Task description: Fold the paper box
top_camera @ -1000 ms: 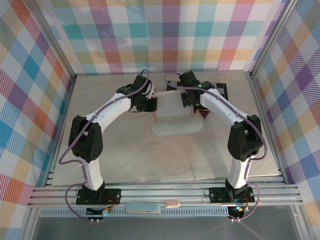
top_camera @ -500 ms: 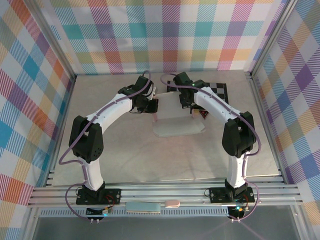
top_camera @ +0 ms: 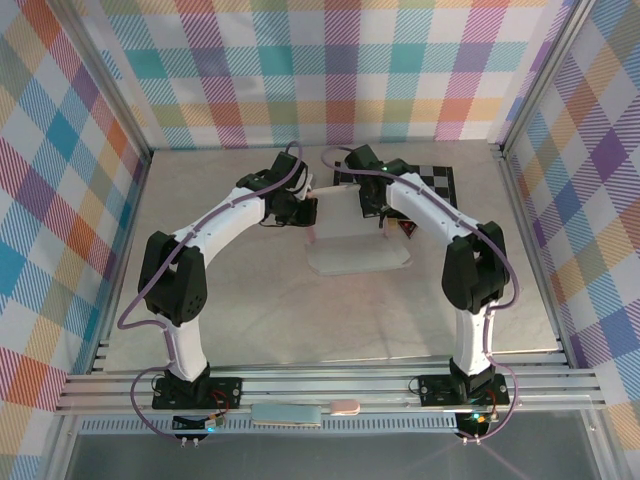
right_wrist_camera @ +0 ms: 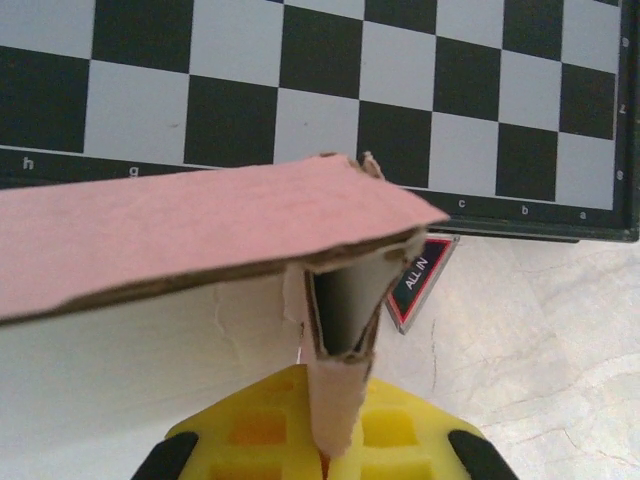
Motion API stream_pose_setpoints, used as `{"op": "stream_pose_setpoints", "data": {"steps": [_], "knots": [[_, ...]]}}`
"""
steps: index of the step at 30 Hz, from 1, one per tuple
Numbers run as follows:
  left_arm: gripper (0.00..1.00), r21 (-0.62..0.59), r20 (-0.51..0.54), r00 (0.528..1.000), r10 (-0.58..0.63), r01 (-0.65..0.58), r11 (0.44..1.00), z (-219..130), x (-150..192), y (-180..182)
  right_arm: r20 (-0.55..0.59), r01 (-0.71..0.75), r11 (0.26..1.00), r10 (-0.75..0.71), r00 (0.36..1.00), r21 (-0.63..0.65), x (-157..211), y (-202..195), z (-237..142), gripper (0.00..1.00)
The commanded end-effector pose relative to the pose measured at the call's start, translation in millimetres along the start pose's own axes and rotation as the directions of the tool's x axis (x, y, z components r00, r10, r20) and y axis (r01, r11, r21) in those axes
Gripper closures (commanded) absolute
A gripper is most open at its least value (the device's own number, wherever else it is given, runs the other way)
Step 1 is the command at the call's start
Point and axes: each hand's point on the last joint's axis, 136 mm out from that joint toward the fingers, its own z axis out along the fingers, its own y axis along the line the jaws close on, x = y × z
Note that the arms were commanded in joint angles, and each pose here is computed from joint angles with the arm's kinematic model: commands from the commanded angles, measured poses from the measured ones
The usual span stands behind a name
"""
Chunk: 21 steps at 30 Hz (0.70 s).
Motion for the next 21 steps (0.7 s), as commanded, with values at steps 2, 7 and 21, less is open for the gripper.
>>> {"op": "stream_pose_setpoints", "data": {"steps": [2,7,21], "knots": [[1.00,0.041,0.073,0.997,0.016,-0.019,0.999,-23.3,-18.9,-18.4,-0.055,-0.013,0.984,0.023,0.998,0.176,12.2,-24.2,2.8,1.00],[1.00,0.027,0.078,0.997,0.008,-0.010,1.000,-22.6,-20.2,-17.3,-0.042,-0.036,0.957,0.050,0.998,0.288,12.5,-34.2,-2.9,1.00],[1.00,-0.084,0.051,0.997,-0.066,0.070,0.994,7.2,-1.6,12.8,-0.114,-0.069,0.987,0.085,0.990,0.143,34.9,-0.9,-1.1,1.00]]}}
